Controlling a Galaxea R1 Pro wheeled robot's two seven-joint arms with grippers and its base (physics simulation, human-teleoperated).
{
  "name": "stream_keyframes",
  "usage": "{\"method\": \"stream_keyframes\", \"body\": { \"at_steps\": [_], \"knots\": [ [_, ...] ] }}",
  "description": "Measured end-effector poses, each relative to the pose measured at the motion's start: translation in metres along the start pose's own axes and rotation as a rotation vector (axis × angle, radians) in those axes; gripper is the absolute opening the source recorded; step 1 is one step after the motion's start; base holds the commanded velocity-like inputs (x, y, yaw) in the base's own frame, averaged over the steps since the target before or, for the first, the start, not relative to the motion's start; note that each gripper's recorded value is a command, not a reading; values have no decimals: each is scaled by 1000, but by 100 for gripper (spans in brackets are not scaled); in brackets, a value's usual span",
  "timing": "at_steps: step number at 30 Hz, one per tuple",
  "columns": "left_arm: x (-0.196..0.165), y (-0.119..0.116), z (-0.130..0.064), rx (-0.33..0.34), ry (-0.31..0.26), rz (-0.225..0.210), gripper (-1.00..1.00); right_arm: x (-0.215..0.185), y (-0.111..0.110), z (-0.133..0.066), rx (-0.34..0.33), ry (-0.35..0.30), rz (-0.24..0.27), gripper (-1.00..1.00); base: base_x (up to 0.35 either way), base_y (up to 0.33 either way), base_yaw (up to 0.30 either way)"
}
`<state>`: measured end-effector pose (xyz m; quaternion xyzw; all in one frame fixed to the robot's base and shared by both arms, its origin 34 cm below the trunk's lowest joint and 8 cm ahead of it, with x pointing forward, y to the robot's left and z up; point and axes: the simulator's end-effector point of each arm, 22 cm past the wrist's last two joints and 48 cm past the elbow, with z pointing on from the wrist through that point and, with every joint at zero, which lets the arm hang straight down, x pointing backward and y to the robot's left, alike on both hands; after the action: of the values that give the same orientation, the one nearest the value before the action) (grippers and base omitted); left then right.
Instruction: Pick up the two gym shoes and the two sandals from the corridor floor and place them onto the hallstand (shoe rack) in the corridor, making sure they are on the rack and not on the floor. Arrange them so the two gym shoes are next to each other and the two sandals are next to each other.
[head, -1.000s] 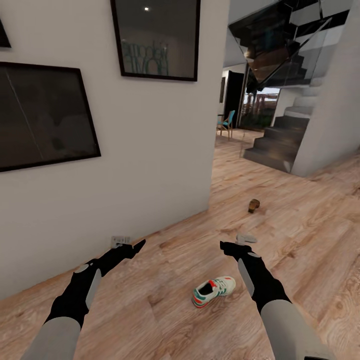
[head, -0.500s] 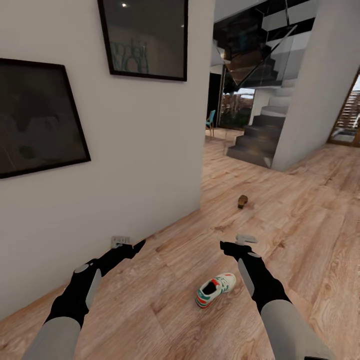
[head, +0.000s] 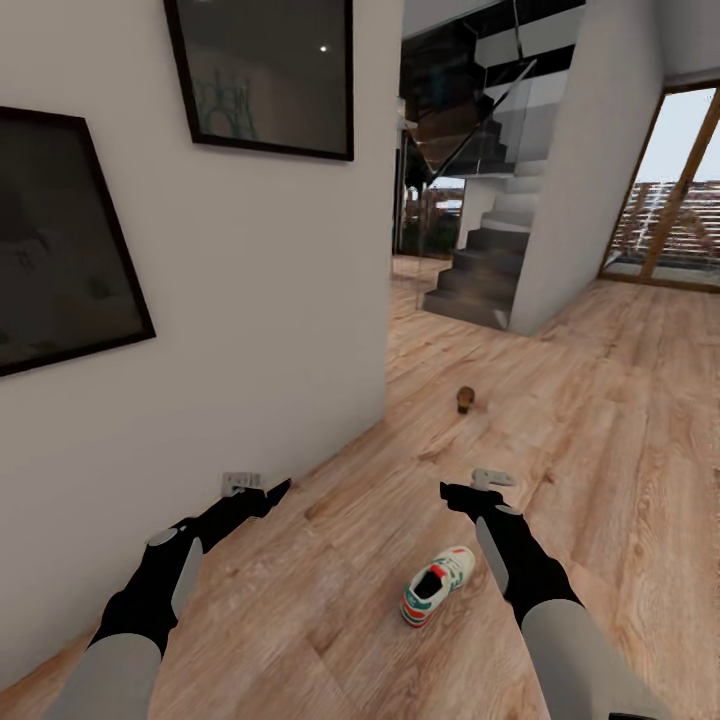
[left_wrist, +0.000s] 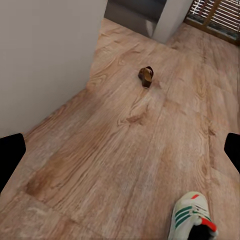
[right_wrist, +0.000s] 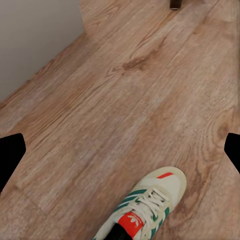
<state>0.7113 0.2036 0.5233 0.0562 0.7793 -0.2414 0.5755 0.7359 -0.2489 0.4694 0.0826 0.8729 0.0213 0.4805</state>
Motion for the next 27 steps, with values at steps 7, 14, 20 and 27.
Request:
{"method": "stream_keyframes", "body": {
  "at_steps": [7,14,20,27],
  "knots": [
    [0,0,0,0,0,0,100,0,0,0,0,0,0,100,165,232,-254],
    [0,1,0,-1,0,1,100,0,0,0,1,1,1,100,64,69,-254],
    [0,0,0,-1,0,1,100,0,-1,0,1,1,2,100,3,4,-254],
    [0,0,0,0,0,0,100,0,-1,0,1,1,2,100,0,0,-254]
  ]
}}
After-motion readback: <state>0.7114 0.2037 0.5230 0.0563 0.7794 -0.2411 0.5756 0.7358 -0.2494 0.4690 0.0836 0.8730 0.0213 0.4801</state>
